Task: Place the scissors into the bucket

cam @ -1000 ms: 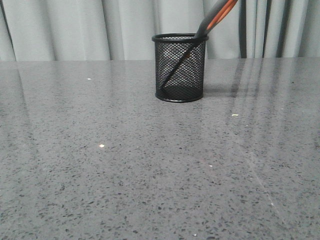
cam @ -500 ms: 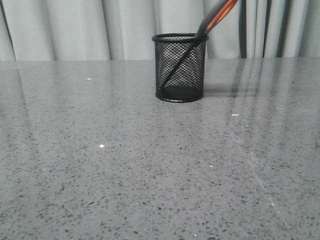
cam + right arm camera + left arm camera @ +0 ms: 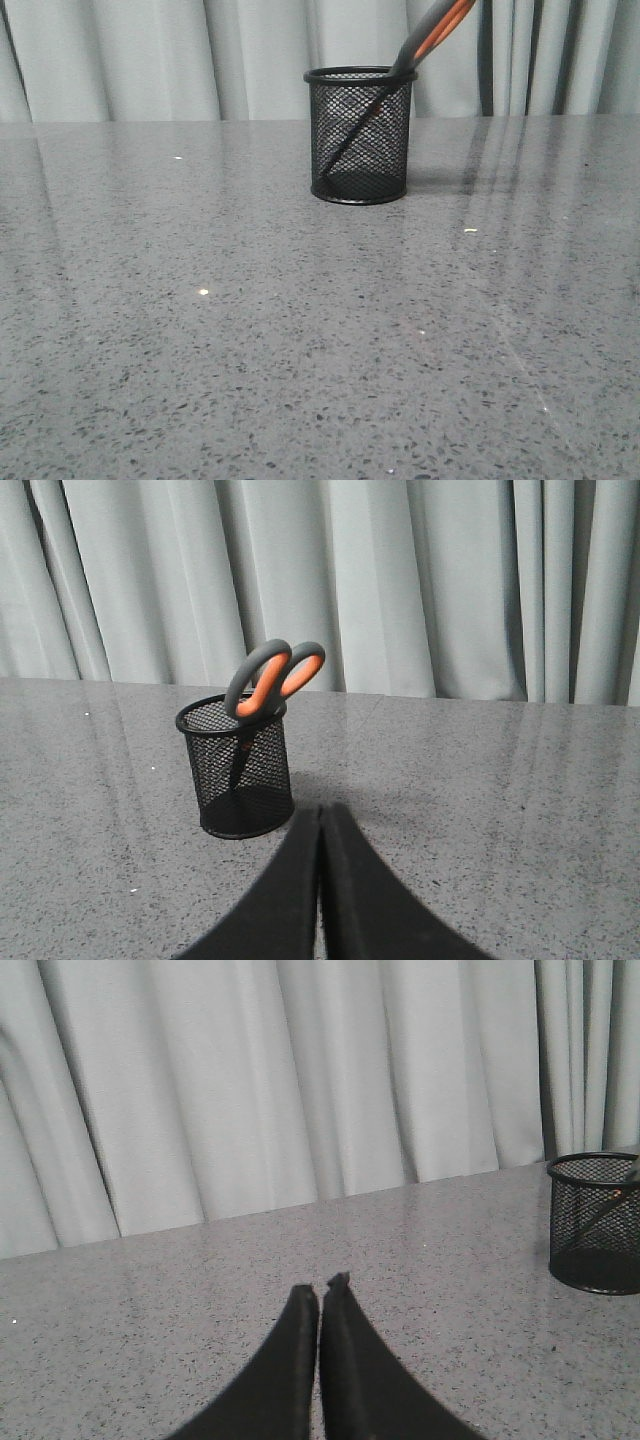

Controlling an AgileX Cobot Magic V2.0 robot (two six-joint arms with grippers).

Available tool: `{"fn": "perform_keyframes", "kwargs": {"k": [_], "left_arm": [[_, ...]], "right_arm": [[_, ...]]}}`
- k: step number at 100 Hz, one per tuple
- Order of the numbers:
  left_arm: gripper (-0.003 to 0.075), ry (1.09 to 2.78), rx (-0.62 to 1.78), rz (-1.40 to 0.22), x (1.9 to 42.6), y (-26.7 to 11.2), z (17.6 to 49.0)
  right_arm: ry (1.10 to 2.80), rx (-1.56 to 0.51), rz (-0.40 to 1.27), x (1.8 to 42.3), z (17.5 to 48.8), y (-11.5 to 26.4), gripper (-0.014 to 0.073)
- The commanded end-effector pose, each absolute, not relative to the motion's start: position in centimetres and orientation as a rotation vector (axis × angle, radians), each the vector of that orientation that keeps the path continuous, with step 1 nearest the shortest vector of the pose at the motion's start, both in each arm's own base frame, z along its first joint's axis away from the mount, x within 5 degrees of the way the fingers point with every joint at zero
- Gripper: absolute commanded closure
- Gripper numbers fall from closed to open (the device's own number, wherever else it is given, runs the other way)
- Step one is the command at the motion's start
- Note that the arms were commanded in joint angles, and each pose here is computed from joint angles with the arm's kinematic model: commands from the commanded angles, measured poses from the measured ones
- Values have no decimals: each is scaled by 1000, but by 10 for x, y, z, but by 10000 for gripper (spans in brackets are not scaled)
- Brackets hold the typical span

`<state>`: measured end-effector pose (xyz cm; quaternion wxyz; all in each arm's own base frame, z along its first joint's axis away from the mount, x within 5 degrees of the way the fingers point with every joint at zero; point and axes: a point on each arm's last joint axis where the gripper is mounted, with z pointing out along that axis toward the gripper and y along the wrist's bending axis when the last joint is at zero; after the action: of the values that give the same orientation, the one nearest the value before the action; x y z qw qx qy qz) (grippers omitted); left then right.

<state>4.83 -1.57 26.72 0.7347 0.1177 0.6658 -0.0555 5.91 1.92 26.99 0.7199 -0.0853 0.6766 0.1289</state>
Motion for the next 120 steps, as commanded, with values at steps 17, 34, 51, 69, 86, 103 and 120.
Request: {"fn": "perform_keyframes", "kwargs": {"k": [17,34,51,69,86,103,120], "left_arm": [[740,1413,157,-97,49,-9,277],[740,1501,35,-71,54,-4,243],[740,1517,9,-59,54,-2,210],[740,1594,-26,-96,56,-3,191],[740,1584,-32,-106,56,-3,193],[740,1586,-32,-106,56,-3,193],[740,1586,-32,-106,56,-3,193]], "right_arm": [[1393,-164,273,58,286,17,640],[1393,-164,273,58,286,17,640],[1396,-164,273,58,286,17,640],[1397,-164,273,58,286,17,640],[1397,-164,273,58,286,17,640],[1397,-164,273,58,286,17,640],[1397,-164,273,58,286,17,640]]}}
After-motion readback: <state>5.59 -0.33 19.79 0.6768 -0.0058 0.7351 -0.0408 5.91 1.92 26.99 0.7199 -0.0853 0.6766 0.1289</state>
